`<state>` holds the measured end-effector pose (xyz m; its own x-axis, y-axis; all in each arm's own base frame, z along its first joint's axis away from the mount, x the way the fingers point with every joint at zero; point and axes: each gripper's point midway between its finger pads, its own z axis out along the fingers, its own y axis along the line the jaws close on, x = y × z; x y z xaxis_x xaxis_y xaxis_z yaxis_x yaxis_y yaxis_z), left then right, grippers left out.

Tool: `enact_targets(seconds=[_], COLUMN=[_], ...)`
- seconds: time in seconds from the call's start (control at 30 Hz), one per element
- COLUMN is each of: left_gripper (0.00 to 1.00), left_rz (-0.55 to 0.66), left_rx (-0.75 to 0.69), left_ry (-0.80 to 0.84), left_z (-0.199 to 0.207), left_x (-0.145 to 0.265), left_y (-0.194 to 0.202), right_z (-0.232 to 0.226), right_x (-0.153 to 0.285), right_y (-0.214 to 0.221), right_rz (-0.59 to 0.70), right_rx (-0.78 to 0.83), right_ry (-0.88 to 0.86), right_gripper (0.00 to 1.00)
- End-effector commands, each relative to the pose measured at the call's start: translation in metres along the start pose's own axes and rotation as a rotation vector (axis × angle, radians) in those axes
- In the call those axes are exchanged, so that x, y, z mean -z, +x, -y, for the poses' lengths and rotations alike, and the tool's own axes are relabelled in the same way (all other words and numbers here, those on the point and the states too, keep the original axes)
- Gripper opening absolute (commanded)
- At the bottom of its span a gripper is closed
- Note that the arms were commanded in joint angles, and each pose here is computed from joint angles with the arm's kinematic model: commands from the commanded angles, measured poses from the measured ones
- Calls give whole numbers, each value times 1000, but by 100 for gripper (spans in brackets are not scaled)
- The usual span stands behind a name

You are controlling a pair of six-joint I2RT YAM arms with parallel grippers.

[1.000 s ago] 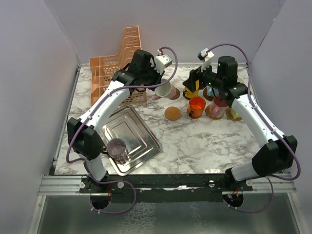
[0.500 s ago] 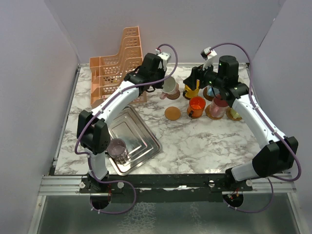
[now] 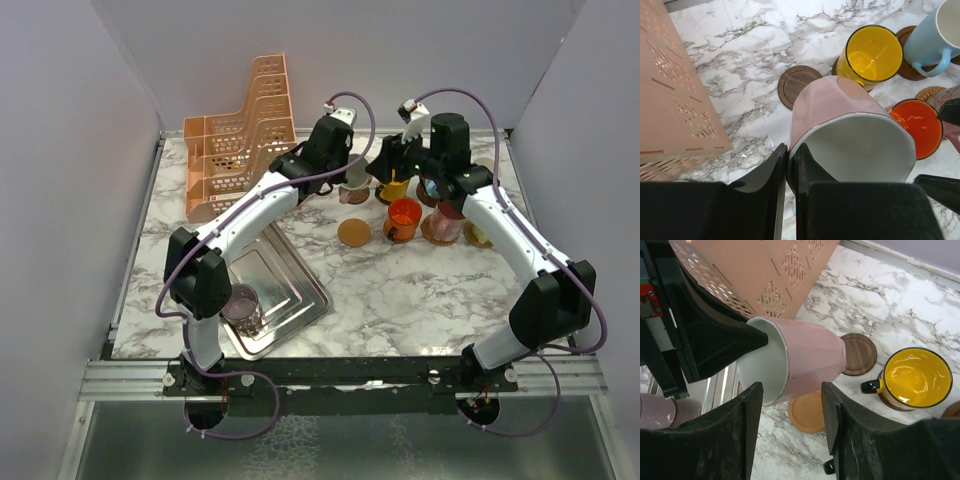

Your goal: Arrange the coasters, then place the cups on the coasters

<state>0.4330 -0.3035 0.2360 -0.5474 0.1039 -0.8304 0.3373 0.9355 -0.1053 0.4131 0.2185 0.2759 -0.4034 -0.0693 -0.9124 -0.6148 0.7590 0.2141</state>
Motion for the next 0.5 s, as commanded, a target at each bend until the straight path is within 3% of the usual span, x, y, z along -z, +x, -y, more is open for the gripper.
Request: enact_targets(seconds=[0.0, 0.27, 0.47], left_gripper=[0, 0, 4], left_rz=[191, 198, 208], left_rx=[83, 63, 58], left_ry=[-41, -56, -92], left_z=[8, 17, 19], left_x=[20, 23, 23], left_y=[-59, -57, -57], right_z=[0, 12, 24], right_x=[-8, -22, -27], right_y=[-8, 1, 8], right_rz=[7, -34, -62], right_rx=[-12, -20, -12], right_ry=[23, 99, 170], right_gripper=[49, 40, 25])
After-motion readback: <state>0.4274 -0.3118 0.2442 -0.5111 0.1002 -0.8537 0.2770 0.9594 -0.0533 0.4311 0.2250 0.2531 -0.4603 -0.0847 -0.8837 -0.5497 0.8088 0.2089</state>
